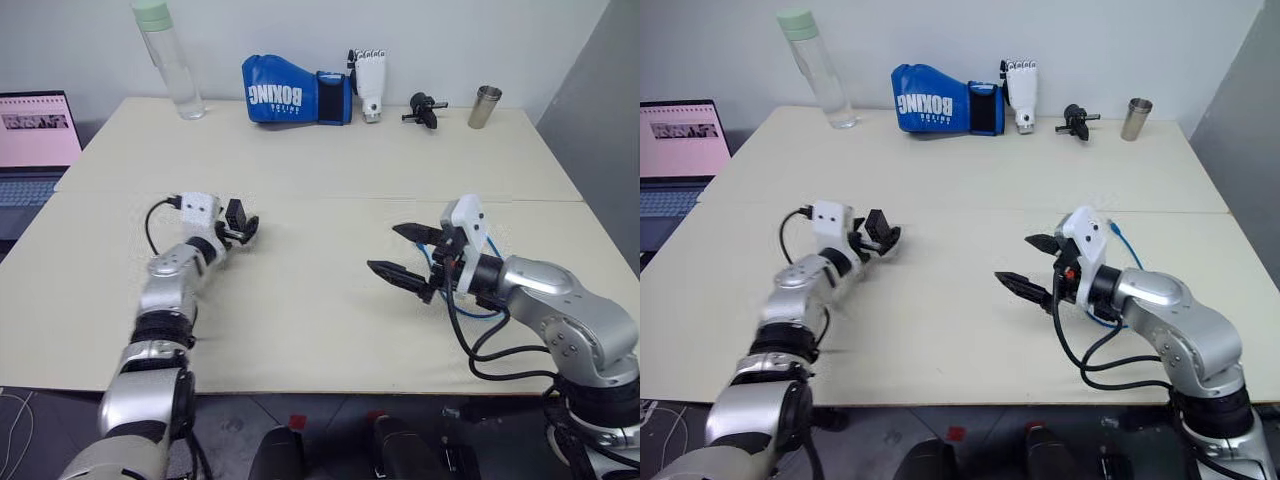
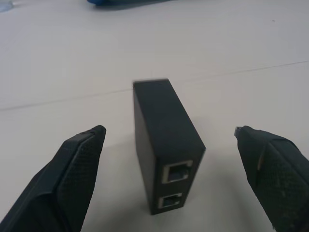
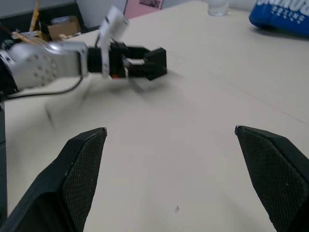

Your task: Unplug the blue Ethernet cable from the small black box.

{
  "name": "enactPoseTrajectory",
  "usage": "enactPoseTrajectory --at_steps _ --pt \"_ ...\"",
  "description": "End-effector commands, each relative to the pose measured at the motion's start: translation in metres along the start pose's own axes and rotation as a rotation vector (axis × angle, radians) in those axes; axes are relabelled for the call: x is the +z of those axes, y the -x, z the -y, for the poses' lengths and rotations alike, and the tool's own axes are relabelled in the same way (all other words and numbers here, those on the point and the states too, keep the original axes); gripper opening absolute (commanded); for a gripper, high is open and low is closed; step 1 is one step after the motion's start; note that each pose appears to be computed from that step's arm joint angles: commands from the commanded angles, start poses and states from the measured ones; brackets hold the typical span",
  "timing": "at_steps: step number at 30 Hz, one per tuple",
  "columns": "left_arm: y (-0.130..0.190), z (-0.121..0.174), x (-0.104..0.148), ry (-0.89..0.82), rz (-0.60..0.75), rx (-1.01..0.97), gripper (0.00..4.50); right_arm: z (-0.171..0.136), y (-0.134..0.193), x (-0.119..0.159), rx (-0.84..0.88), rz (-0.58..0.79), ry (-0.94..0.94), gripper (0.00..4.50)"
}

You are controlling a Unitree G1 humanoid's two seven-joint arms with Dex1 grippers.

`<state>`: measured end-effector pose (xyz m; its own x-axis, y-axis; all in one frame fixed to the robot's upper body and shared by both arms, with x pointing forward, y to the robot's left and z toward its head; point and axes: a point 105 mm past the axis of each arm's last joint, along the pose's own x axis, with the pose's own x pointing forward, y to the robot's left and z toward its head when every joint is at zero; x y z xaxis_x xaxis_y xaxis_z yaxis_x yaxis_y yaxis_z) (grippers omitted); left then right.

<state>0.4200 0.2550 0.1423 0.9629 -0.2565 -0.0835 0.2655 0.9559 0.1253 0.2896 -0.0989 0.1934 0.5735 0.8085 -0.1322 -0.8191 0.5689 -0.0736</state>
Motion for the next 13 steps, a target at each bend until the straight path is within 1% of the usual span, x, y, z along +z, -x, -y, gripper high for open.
enactPoseTrajectory --at_steps 1,3,4,6,10,13 --pt "0.024 0.001 0.040 -0.060 -0.002 -0.158 4.48 0.008 0.024 0.007 -0.058 -0.051 0.014 4.50" --pt "0.041 0.003 0.050 -0.115 -0.042 -0.262 4.48 0.017 0.037 0.003 -0.091 -0.098 -0.013 4.50" --pt "0.052 0.002 0.056 -0.130 -0.064 -0.323 4.48 0.022 0.045 0.002 -0.107 -0.114 -0.037 4.50" --pt "0.065 0.001 0.062 -0.135 -0.089 -0.385 4.48 0.026 0.054 0.003 -0.119 -0.129 -0.066 4.50" --pt "0.091 -0.011 0.062 -0.174 -0.196 -0.472 4.48 0.034 0.071 0.011 -0.120 -0.131 -0.145 4.50" --pt "0.098 -0.015 0.063 -0.178 -0.217 -0.502 4.48 0.039 0.077 0.009 -0.145 -0.148 -0.148 4.50"
